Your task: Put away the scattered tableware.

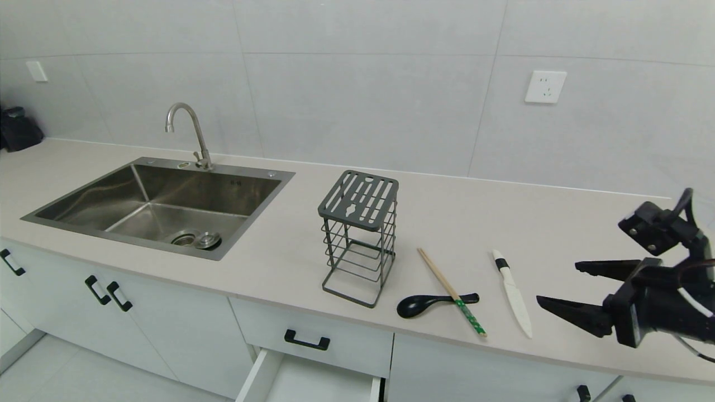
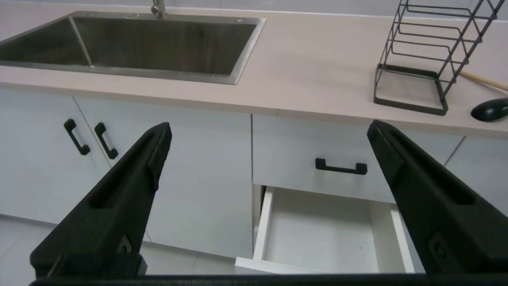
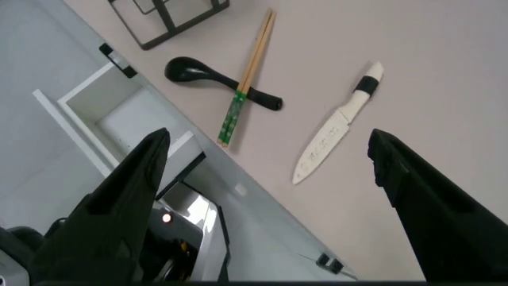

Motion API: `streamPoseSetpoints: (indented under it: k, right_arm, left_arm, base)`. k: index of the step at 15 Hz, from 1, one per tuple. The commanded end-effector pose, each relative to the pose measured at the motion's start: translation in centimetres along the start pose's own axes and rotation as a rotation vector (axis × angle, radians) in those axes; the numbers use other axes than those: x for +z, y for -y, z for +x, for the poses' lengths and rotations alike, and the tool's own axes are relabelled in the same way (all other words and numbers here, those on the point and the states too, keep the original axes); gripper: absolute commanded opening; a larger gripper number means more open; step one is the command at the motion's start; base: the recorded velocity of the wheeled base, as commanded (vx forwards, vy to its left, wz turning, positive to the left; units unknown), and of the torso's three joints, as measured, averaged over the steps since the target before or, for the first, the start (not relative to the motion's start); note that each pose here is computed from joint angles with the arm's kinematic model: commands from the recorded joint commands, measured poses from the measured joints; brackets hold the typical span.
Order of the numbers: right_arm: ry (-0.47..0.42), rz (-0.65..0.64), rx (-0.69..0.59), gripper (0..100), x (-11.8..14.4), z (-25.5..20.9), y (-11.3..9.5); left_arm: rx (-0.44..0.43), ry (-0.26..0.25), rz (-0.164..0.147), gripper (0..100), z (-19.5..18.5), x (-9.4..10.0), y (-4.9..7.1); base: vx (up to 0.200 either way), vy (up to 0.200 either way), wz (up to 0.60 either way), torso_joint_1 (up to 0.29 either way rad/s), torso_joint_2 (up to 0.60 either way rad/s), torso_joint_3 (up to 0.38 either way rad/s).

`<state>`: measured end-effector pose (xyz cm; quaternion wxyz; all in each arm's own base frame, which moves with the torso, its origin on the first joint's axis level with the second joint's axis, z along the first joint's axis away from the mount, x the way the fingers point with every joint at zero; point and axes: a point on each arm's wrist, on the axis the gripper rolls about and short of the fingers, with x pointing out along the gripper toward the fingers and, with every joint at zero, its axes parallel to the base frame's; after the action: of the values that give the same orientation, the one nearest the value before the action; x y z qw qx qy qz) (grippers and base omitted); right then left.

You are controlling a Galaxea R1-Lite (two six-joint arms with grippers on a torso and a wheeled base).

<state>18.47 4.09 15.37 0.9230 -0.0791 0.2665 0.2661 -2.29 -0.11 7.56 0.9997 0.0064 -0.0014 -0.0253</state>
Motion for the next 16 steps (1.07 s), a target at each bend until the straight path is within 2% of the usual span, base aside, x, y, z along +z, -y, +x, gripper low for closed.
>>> streamPoseSetpoints:
  k: [1,5,7,12,13,16]
  right_arm:
    - [-0.048,0.007,0.023,100,-0.3,2.5,0.4]
    - [-0.056,-0.003,0.045,100,-0.3,3.4,0.0]
    - [-0.087,0.055,0.051,100,-0.5,4.5,0.2]
    - [-0.133,0.175,0.074,100,-0.4,5.7,-3.5]
    - [-0.148,0.168,0.048,100,-0.6,6.0,-4.1]
    - [-0.225,0.162,-0.013,100,-1.7,7.5,-4.0]
  left_arm:
    - [0.000,-0.001,-0.001,100,0.0,0.0,0.0]
    - [0.000,-0.001,-0.001,100,0.0,0.0,0.0]
    - [0.000,-0.001,0.001,100,0.0,0.0,0.0]
    - [0.000,-0.001,0.001,100,0.0,0.0,0.0]
    - [0.000,-0.001,0.001,100,0.0,0.0,0.0]
    - [0.000,-0.001,0.001,100,0.0,0.0,0.0]
  base:
    - [0.000,0.000,0.00,0.000,0.00,0.000]
    - [0.000,0.000,0.00,0.000,0.00,0.000]
    - [0.000,0.000,0.00,0.000,0.00,0.000]
    - [0.000,0.000,0.00,0.000,0.00,0.000]
    - [0.000,0.000,0.00,0.000,0.00,0.000]
    - [0.000,0.000,0.00,0.000,0.00,0.000]
